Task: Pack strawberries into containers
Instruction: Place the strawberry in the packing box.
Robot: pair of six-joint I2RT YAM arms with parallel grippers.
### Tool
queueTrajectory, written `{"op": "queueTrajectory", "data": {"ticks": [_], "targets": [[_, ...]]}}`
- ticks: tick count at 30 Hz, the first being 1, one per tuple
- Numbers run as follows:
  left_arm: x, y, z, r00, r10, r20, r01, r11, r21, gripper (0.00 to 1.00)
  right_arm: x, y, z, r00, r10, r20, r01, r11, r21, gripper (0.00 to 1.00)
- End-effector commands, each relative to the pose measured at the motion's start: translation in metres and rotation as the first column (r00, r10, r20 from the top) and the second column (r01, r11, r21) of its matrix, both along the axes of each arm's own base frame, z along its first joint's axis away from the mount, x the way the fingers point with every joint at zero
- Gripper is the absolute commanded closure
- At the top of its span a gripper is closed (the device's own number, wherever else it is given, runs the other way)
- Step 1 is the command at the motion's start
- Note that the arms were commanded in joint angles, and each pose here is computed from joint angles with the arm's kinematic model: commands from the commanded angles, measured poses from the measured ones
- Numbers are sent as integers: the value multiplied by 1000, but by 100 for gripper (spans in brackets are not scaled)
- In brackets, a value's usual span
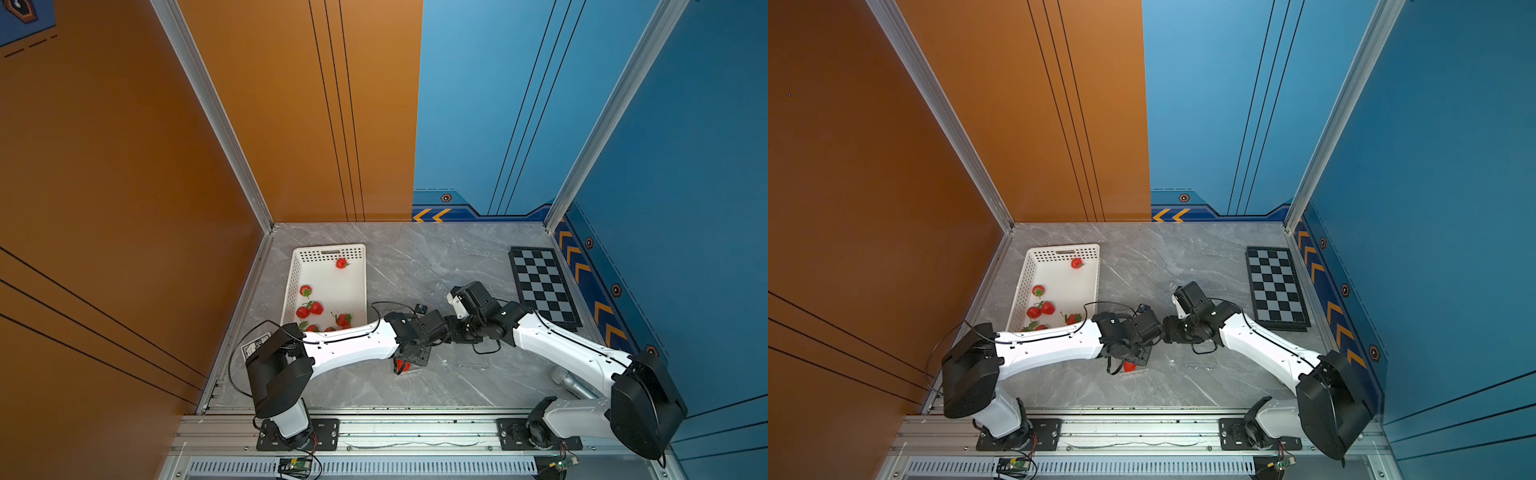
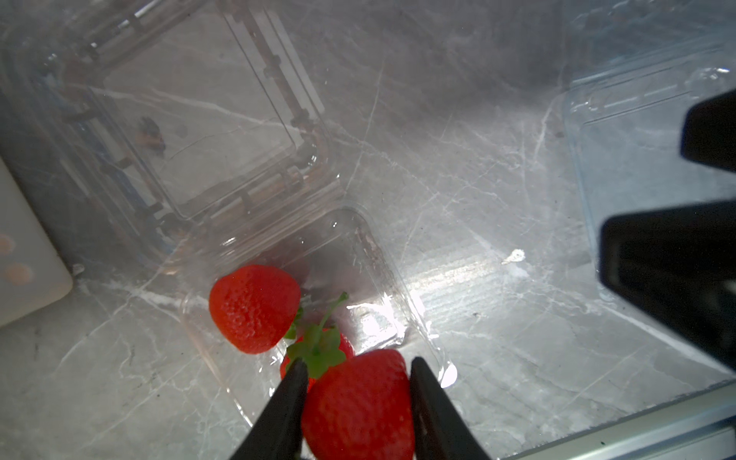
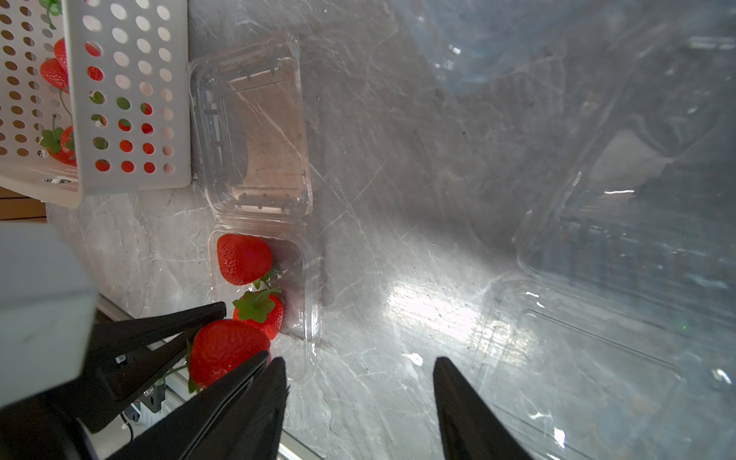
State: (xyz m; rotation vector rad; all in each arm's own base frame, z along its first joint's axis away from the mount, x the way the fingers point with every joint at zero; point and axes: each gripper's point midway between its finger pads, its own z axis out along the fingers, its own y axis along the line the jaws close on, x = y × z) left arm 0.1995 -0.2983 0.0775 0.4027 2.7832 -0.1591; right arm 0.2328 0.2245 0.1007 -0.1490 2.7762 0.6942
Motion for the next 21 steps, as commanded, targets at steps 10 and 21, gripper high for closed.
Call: {"op": "queueTrajectory", "data": {"ticks": [10, 21], "targets": [[4, 3, -19, 1000, 4, -26, -3, 1000, 30, 63, 2, -3, 6, 1000, -21, 17, 21, 1000, 18, 39], [6, 8, -24, 999, 20, -32, -18, 999, 43, 55, 3, -2, 8, 1000, -23, 18, 22, 1000, 22, 39]]}}
